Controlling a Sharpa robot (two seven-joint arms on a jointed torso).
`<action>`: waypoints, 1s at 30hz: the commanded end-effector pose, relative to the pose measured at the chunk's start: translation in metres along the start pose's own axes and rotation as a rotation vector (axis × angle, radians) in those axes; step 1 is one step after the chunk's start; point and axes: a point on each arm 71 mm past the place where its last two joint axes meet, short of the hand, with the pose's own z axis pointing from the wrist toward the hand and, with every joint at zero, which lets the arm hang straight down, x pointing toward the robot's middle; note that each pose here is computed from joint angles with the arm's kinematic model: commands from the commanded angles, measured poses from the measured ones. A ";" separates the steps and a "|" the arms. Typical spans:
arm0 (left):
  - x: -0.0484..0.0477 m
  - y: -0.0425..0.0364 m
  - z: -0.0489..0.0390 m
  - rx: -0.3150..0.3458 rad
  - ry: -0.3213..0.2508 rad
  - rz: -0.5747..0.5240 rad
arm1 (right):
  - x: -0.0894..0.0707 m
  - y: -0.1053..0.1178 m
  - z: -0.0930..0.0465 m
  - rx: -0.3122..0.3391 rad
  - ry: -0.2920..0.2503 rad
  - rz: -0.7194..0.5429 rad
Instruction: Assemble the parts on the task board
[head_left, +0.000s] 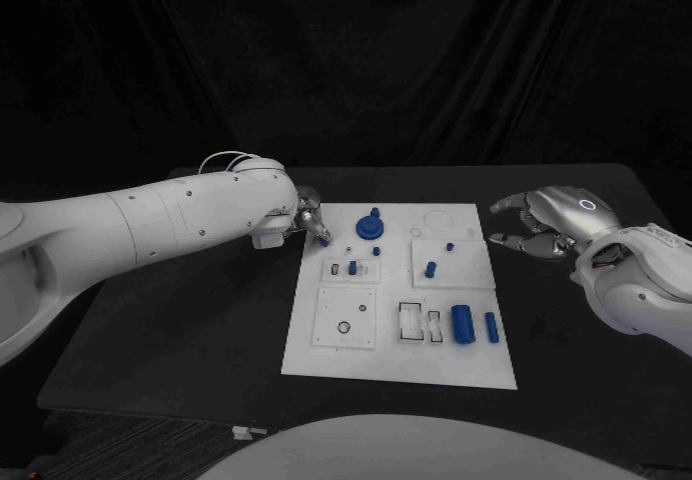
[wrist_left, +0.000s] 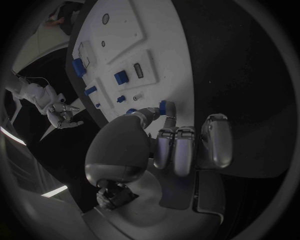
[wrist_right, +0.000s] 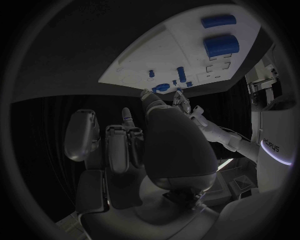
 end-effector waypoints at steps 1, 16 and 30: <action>0.0007 -0.0017 -0.0016 0.026 -0.022 -0.016 | 0.001 -0.001 -0.001 0.011 0.002 -0.003; 0.0135 0.0024 -0.0224 -0.008 -0.032 -0.098 | 0.001 -0.003 -0.002 0.018 0.003 -0.004; 0.0311 -0.0064 -0.0379 0.005 0.039 -0.065 | 0.001 -0.005 -0.005 0.025 0.007 -0.004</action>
